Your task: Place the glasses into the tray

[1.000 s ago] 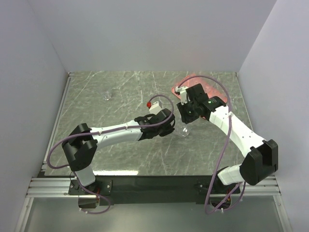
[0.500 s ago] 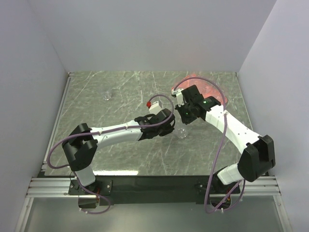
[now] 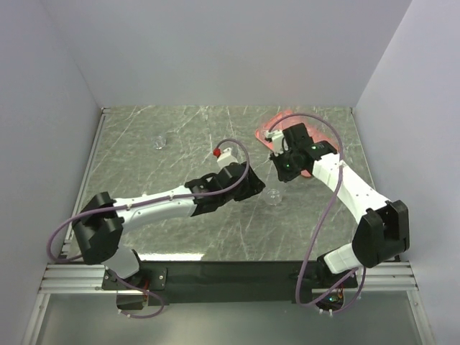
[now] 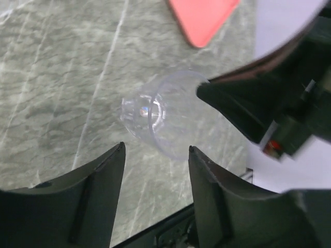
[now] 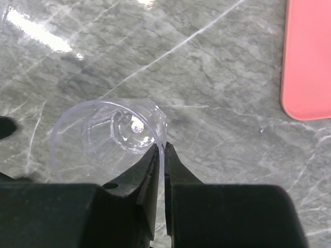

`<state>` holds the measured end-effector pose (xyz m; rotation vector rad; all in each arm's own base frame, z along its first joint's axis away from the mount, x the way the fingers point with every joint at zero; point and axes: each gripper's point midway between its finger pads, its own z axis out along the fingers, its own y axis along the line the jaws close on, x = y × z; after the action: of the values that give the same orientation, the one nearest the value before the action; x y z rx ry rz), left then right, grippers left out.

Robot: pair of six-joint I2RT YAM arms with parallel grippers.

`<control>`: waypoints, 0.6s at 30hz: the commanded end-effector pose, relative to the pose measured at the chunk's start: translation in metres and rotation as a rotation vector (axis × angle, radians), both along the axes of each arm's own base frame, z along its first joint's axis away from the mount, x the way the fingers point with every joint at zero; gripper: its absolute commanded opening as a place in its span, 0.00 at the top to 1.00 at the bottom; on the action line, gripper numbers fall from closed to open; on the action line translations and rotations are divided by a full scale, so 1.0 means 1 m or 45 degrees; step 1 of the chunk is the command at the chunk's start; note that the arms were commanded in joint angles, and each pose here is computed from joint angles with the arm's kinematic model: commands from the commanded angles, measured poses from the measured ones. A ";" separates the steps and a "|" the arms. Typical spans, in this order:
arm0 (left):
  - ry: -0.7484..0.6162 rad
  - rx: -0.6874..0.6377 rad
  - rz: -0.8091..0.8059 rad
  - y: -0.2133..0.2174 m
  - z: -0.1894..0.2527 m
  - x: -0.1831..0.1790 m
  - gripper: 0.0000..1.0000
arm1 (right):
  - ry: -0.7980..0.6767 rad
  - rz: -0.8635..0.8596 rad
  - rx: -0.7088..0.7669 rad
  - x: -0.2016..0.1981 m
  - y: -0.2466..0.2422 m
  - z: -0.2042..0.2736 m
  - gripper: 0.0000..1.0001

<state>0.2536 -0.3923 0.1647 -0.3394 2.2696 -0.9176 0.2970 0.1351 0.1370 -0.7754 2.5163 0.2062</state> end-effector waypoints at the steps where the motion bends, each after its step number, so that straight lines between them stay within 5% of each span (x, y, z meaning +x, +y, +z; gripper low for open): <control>1: -0.112 -0.113 -0.060 -0.002 0.031 -0.002 0.40 | -0.061 0.004 0.126 0.014 -0.001 0.014 1.00; 11: -0.223 0.067 0.015 0.060 0.030 0.019 0.19 | -0.241 -0.290 0.319 0.075 -0.053 0.036 1.00; 14: -0.265 0.192 0.093 0.087 0.027 0.025 0.03 | -0.288 -0.377 0.354 0.094 -0.064 0.039 1.00; 18: -0.302 0.245 0.148 0.117 0.034 0.030 0.01 | -0.344 -0.545 0.362 0.118 -0.081 0.037 1.00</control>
<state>0.2769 -0.3037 0.1889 -0.2731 2.1268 -0.7383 0.3808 0.0579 0.1529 -0.2489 2.3838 0.2918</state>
